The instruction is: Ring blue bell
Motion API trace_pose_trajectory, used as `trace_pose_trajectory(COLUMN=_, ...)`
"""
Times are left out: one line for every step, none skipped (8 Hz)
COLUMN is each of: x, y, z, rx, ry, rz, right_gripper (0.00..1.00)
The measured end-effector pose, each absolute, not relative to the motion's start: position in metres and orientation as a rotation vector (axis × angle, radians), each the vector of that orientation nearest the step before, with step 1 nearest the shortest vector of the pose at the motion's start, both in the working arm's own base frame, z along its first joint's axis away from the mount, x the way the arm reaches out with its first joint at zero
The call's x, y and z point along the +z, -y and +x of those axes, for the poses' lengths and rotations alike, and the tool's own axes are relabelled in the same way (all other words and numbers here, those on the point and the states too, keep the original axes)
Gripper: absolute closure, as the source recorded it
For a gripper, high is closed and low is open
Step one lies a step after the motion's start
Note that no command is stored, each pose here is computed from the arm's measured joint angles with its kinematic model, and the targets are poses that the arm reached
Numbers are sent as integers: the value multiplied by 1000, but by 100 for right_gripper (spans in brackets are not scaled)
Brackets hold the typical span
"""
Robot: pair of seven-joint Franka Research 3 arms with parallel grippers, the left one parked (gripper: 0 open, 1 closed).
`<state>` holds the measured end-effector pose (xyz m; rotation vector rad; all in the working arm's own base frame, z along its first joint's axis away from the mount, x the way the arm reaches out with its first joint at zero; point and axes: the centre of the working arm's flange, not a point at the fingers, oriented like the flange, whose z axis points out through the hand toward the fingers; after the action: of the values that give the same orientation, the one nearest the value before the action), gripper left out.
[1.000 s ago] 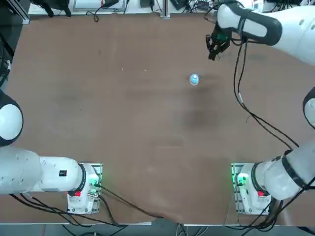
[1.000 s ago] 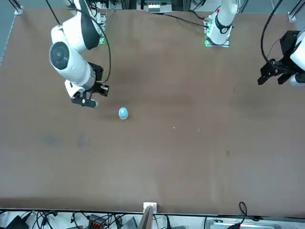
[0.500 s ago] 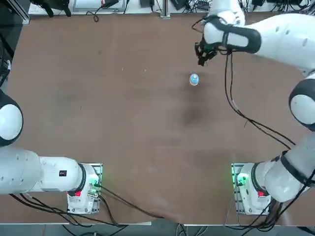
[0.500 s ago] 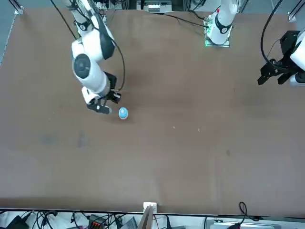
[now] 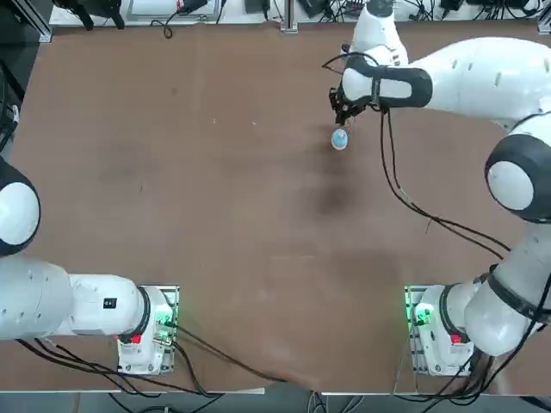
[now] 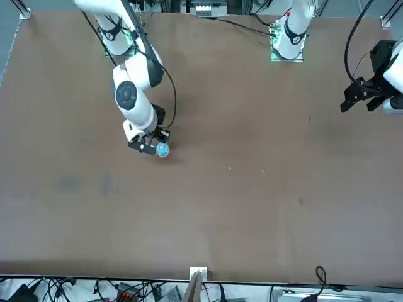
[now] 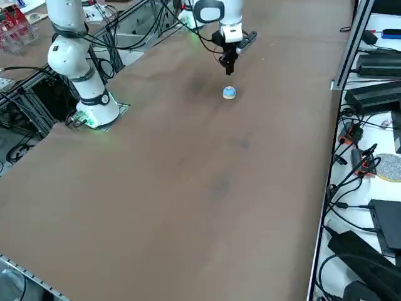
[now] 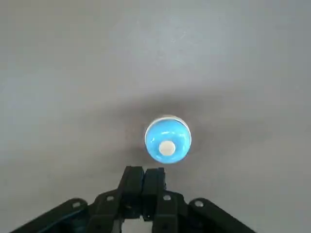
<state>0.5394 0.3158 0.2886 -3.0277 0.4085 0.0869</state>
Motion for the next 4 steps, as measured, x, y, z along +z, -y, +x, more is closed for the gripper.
trace_pose_trajectory(x=281, y=-314, z=539, rx=80, ry=-410, rz=-3032, right_gripper=99)
trace_pose_trajectory(x=275, y=-310, z=538, rx=73, ry=-412, rz=-3037, right_gripper=99)
trace_pose_trajectory(x=270, y=-307, z=536, rx=54, ry=-417, rz=-3033, right_gripper=99)
trace_pose_trajectory(x=263, y=-304, z=534, rx=30, ry=-421, rz=-3026, right_gripper=99)
